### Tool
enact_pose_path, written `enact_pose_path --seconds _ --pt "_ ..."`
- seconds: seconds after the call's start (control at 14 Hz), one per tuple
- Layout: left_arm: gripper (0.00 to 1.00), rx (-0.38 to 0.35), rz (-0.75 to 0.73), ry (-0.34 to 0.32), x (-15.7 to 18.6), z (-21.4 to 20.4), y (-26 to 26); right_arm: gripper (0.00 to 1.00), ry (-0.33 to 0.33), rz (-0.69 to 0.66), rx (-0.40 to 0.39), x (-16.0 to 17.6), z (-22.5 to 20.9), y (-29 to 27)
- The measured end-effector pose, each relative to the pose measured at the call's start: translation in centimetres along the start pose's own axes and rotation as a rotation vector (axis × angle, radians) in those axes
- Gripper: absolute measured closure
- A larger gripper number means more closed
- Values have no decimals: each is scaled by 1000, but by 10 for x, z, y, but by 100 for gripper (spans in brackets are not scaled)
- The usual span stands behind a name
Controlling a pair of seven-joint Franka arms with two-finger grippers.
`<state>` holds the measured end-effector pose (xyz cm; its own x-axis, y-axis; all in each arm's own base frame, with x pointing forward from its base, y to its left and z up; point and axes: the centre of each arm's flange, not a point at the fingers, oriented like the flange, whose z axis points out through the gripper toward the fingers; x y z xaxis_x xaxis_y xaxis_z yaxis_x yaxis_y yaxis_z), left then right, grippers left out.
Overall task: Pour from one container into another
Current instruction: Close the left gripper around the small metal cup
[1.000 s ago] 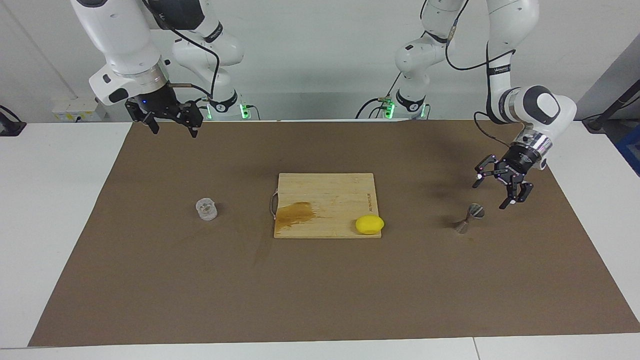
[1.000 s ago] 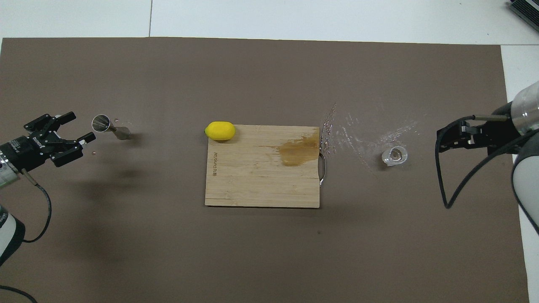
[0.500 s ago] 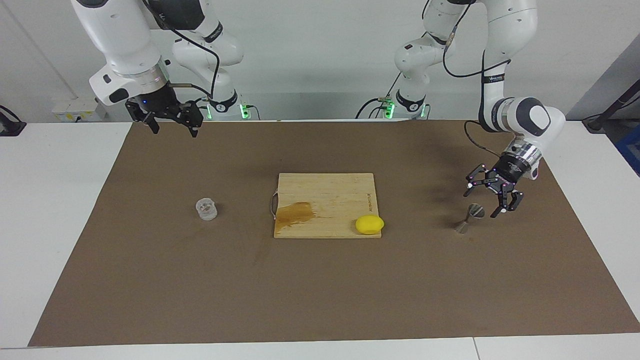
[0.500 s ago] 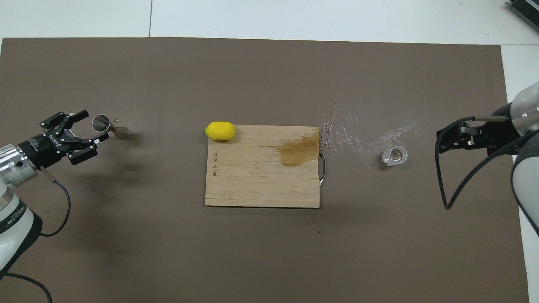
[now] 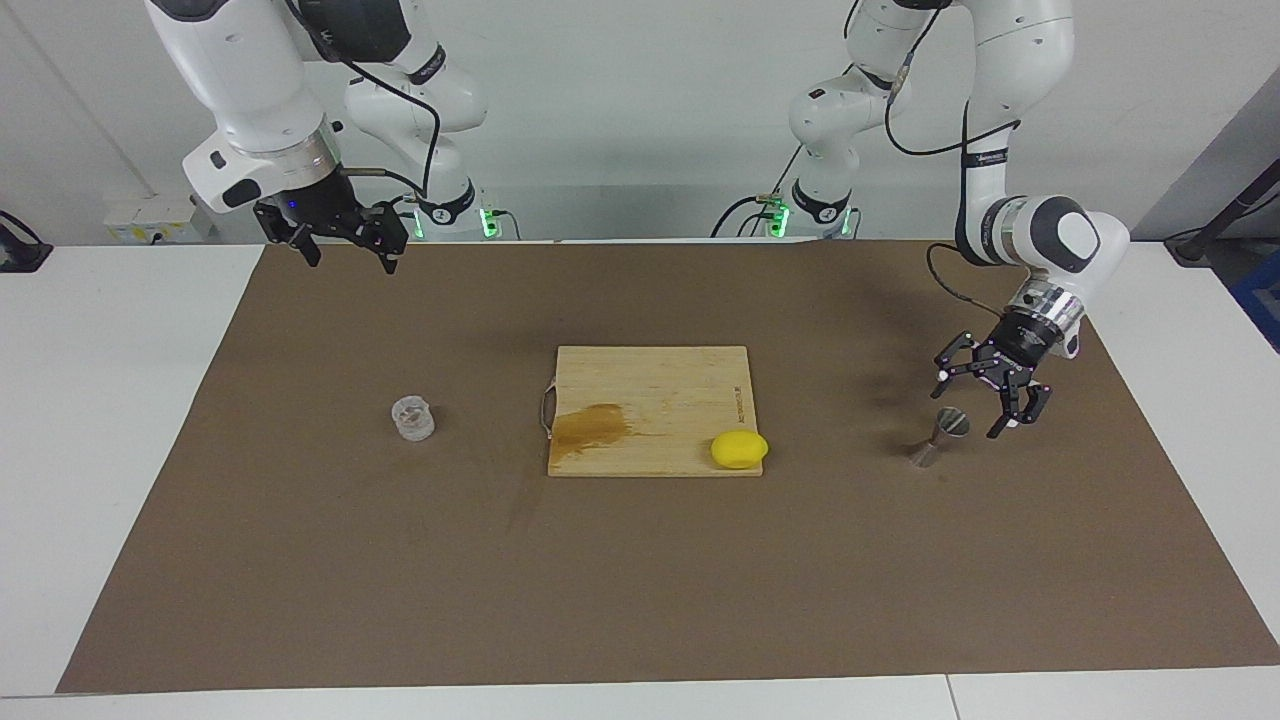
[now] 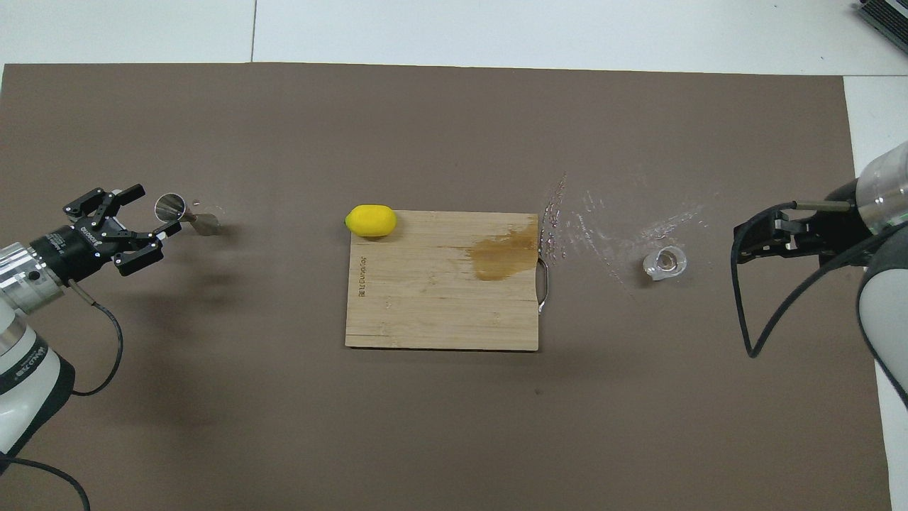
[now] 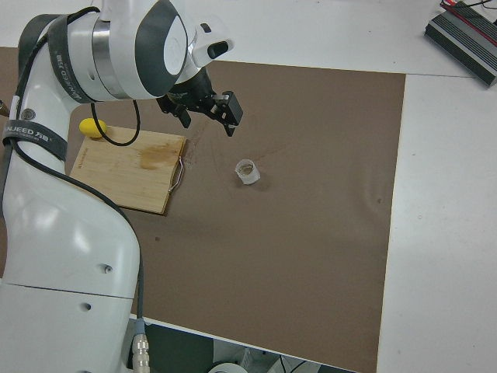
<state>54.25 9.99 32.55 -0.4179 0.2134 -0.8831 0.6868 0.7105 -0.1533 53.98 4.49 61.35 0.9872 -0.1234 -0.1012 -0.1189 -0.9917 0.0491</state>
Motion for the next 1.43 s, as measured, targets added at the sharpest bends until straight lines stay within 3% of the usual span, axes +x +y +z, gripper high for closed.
enact_pose_path --seconds 1.14,1.36,1.43 --pt "15 -11 12 20 6 10 -3 0 -17 -2 -4 -6 9 0" --pt "26 -10 11 21 7 11 -3 0 24 11 5 -3 6 2" --pt "37 -10 11 21 7 11 -3 0 32 19 7 -1 6 3"
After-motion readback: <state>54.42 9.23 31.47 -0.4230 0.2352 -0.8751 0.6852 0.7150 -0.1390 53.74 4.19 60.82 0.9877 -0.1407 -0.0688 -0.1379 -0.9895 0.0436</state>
